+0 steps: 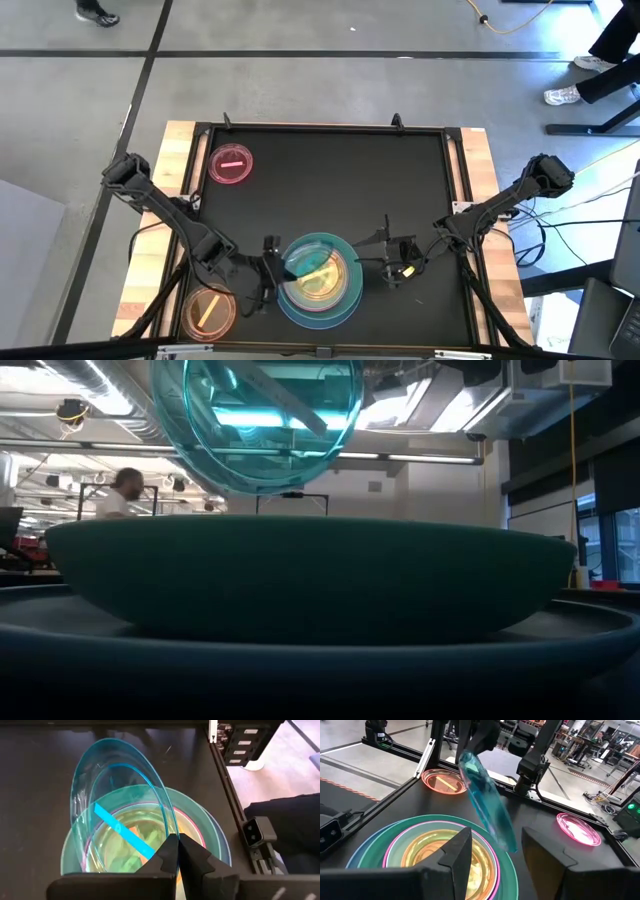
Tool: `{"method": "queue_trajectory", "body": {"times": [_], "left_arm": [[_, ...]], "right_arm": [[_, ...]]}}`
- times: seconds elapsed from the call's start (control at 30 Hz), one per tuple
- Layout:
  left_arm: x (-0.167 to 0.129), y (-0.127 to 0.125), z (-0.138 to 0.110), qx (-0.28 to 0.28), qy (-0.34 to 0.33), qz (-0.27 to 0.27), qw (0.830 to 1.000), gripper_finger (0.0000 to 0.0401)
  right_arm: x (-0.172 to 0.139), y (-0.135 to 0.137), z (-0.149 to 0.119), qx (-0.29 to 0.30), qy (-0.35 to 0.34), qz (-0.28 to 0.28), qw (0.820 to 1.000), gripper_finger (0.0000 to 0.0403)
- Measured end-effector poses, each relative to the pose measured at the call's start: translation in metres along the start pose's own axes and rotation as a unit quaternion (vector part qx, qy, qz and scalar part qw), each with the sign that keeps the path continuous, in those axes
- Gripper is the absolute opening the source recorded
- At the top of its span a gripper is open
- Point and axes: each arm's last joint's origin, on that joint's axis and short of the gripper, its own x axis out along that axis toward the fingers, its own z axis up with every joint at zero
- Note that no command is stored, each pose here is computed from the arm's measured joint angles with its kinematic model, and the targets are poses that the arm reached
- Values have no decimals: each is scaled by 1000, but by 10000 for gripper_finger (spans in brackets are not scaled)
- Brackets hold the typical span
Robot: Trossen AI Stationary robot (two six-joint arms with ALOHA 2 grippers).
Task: Stack plastic plates
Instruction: Stack the dark blue plate on top of the orange plate
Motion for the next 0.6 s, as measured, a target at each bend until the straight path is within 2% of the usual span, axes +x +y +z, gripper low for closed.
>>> {"method": "queue_trajectory", "body": {"times": [0.37,0.6], "left_arm": [[52,-10,-32,30,62,26,997,3],[68,-4,-38,29,81,42,995,16]], "right_arm": [[0,0,0,0,1,0,1000,167],[0,0,0,0,1,0,1000,167]]}}
